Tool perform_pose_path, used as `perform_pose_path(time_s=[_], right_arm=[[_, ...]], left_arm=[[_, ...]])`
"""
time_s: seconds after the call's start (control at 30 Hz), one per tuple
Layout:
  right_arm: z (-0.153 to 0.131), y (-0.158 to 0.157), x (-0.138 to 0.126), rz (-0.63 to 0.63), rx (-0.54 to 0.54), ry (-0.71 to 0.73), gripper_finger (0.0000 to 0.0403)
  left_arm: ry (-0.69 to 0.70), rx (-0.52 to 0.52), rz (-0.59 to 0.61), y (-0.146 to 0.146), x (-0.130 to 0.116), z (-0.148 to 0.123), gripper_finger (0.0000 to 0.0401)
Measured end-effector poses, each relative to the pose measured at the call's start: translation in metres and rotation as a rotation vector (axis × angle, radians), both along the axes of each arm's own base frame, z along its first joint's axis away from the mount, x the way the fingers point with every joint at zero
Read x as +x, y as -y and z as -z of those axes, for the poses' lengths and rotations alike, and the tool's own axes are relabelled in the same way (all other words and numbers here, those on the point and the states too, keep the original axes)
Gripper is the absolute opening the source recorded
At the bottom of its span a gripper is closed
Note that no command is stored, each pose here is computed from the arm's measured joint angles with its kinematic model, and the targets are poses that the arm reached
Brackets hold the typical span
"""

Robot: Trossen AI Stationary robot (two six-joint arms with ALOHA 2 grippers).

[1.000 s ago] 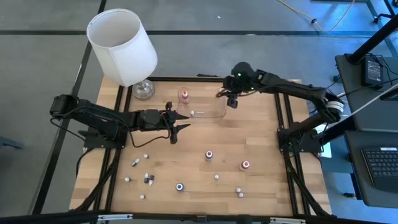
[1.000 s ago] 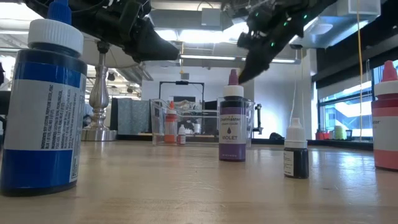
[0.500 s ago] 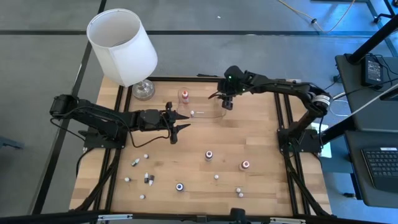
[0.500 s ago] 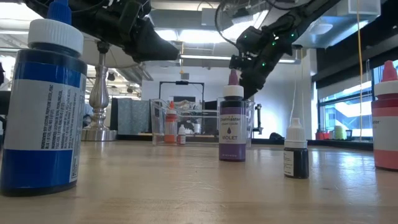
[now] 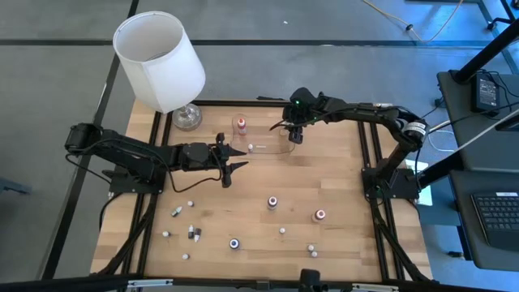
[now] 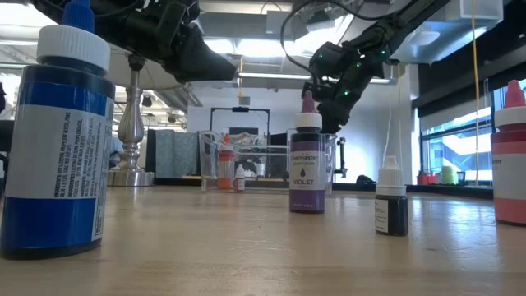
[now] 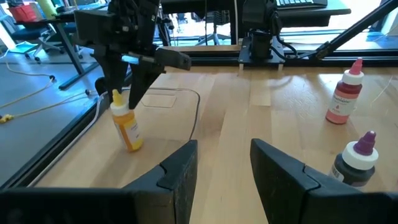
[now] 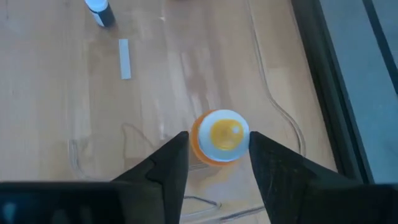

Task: Pick & Place food coloring
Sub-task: Put the large yellow food coloring bottle into the transparent bin, then put the small brown food coloring bottle into the transparent bin

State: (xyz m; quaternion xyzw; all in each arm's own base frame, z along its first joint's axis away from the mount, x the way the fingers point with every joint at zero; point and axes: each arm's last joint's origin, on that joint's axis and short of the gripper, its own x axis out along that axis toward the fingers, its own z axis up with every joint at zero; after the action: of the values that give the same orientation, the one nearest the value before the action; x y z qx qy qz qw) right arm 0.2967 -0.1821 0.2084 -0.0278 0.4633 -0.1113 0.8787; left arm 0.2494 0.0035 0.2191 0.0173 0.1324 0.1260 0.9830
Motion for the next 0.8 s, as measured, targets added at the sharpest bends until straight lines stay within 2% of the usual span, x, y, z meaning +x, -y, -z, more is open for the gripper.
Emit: perform_pose_path(time_s=[0.23, 0.43, 0.57, 0.67, 0.8], right_arm=[[-0.013, 0.001, -0.004, 0.058, -0.090, -0.013, 0.0173], [-0.055, -0.011, -0.012, 0.050, -0.132, 0.070, 0.0174], [-0.085, -0.036, -0.021, 0.005, -0.161, 0.148, 0.0174], [-0.103, -0.063, -0.029, -0.077, -0.119, 0.190, 0.0174], [-0.111, -0.104, -0.045, -0.255, 0.044, 0.256, 0.0174]], left_arm=[[-0.001, 0.000, 0.000, 0.000, 0.000, 0.000, 0.0143], [-0.001, 0.000, 0.000, 0.000, 0.000, 0.000, 0.0143], [-0.001, 0.000, 0.000, 0.000, 0.000, 0.000, 0.0144], [-0.001, 0.000, 0.000, 0.000, 0.000, 0.000, 0.0143], [0.003, -0.017, 0.002, 0.001, 0.000, 0.000, 0.0143]])
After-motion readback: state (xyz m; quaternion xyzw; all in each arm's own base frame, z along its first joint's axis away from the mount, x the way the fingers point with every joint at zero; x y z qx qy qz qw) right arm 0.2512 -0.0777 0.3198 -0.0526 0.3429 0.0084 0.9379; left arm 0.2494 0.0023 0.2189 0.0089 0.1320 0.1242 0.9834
